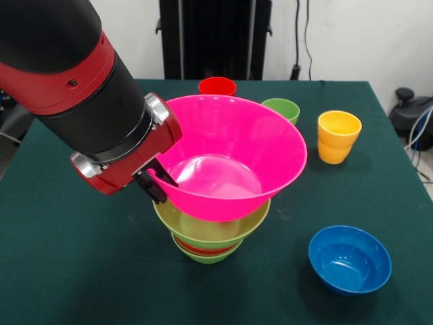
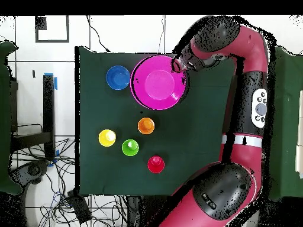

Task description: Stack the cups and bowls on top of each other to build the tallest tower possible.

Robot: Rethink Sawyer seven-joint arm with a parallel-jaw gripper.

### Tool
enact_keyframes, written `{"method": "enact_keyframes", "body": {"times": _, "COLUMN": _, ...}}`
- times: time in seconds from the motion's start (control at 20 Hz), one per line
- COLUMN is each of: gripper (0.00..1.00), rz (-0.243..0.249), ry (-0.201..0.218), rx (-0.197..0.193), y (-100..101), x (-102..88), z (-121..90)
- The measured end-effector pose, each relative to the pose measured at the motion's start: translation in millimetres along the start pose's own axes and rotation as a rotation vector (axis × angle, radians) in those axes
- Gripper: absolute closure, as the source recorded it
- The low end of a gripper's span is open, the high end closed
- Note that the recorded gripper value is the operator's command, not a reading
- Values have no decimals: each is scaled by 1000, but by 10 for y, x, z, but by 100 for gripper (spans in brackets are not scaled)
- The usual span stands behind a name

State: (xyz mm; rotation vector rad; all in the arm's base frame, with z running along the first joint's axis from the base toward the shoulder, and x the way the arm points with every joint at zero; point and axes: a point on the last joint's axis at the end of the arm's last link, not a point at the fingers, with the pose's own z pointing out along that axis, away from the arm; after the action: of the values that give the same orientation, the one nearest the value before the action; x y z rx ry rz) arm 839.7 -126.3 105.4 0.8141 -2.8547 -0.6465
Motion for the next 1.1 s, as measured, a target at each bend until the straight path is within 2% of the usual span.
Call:
{"method": "enact_keyframes", "body": {"times": 0.55, "gripper": 100, "rz": 5, "ry": -8, "rx": 10, "y": -50, "x": 10, "z": -47}}
{"method": "enact_keyframes", "body": {"times": 1.1, "gripper": 100, "rz": -71, "ry": -12, "rx": 12, "y": -69, "x": 14, "z": -58}}
